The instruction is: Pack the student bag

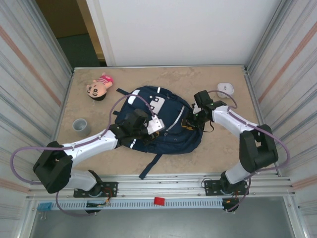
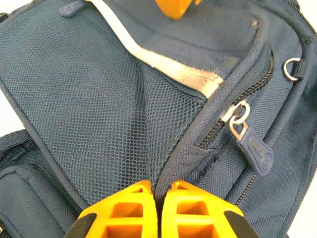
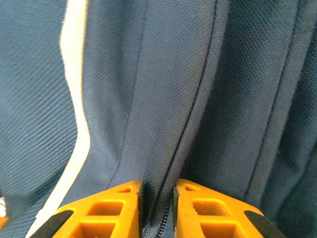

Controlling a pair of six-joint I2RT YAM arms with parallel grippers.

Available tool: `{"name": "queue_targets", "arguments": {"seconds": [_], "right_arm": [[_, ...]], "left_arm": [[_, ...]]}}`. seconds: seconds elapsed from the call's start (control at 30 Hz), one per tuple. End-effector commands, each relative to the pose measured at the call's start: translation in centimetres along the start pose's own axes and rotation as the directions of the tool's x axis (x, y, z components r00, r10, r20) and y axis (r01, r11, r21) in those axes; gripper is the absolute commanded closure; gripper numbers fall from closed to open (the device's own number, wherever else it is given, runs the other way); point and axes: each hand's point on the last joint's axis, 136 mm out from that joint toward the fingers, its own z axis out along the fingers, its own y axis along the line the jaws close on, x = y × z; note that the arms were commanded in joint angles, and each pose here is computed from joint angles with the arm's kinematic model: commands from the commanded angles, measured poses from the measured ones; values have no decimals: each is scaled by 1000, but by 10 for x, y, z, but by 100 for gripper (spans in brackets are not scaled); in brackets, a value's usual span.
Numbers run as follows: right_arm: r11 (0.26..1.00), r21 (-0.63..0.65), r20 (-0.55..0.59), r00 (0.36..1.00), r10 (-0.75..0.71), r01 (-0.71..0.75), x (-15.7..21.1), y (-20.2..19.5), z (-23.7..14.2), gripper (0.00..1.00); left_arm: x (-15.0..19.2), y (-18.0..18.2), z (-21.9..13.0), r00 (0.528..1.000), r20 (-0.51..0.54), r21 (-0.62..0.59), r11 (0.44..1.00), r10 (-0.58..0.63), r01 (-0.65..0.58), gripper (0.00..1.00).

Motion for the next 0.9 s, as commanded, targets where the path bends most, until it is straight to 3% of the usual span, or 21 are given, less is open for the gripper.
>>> {"name": "queue_targets", "arguments": {"seconds": [0.0, 0.17, 0.27, 0.37, 0.47, 0.63, 0.87], "right_arm": [[999, 51, 29, 1000, 0, -1, -7, -15, 2, 78], [995, 38, 216, 971, -103, 97, -12, 15, -65, 54], [989, 2, 306, 941, -143, 149, 4, 36, -102, 51], [980, -71, 346, 926, -149, 185, 32, 60, -117, 57], [968, -95, 368, 912, -182, 231, 58, 79, -113, 61], [969, -21, 430, 877, -215, 248, 84, 95, -96, 60], [950, 73, 441, 845, -302, 302, 89, 103, -62, 58]], "left_arm": [[-27, 10, -8, 994, 94, -33, 998, -55, 59, 100], [-32, 6, -6, 981, 105, 10, 986, -166, 166, 100], [-34, -2, -6, 970, 106, 64, 975, -219, 213, 100], [-34, -5, -4, 956, 101, 100, 959, -275, 265, 100], [-35, -6, -3, 940, 84, 136, 939, -329, 317, 100], [-39, 0, -2, 921, 61, 156, 915, -385, 372, 100], [-47, -3, -3, 914, 65, 209, 901, -401, 380, 100]]}}
